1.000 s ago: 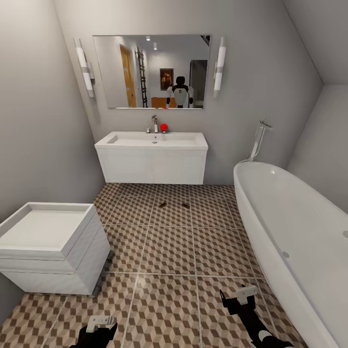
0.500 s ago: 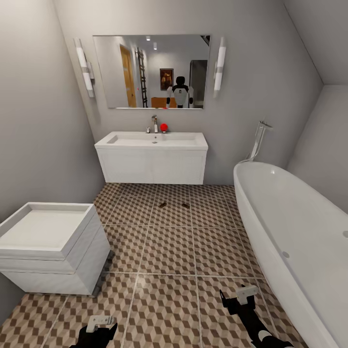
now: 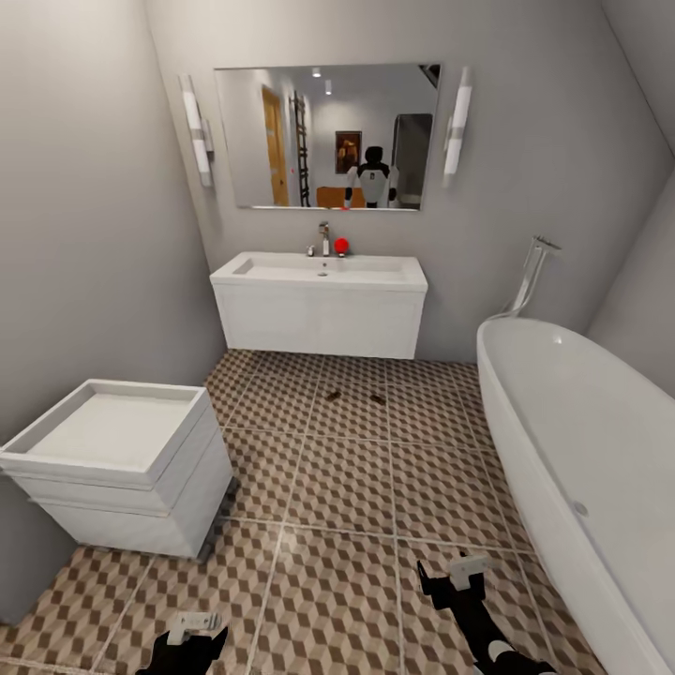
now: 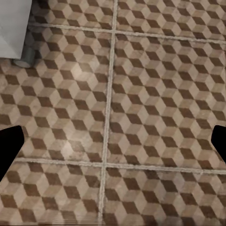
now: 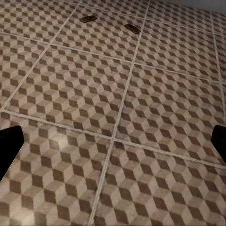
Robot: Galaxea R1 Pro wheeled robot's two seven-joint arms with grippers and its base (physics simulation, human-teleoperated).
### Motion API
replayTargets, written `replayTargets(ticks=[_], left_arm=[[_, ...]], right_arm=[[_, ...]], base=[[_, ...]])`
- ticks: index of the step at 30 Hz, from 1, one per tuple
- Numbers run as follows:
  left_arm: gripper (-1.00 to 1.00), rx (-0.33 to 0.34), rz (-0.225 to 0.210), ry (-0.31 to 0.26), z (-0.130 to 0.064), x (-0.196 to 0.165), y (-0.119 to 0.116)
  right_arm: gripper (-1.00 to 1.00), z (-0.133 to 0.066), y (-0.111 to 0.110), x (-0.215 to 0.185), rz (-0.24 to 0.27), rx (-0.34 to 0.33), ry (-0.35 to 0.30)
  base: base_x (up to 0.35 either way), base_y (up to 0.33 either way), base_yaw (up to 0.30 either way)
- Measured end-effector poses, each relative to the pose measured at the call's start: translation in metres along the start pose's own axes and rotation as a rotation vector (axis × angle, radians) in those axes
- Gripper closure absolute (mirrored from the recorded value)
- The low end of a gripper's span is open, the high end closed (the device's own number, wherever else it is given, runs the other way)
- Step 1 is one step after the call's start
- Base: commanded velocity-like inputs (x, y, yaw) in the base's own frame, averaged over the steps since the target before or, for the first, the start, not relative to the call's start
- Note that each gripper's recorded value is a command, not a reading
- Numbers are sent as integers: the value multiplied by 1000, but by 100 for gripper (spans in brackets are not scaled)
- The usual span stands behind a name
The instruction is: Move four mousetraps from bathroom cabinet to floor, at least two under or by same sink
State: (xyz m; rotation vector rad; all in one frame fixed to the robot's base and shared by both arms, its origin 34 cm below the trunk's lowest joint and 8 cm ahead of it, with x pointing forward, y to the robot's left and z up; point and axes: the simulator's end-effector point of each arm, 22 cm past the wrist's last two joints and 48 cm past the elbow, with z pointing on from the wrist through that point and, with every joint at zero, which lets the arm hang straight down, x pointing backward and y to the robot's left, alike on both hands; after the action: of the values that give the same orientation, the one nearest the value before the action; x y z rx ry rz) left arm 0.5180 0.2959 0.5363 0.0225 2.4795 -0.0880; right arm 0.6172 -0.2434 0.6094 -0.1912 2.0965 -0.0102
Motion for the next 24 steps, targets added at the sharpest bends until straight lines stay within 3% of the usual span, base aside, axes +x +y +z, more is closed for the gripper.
replayTargets(ticks=[24], left_arm=[[-100,0,-1,13,1,6,0]], right_arm=[[-100,0,-1,7,3,13,12]], base=[[0,0,271]])
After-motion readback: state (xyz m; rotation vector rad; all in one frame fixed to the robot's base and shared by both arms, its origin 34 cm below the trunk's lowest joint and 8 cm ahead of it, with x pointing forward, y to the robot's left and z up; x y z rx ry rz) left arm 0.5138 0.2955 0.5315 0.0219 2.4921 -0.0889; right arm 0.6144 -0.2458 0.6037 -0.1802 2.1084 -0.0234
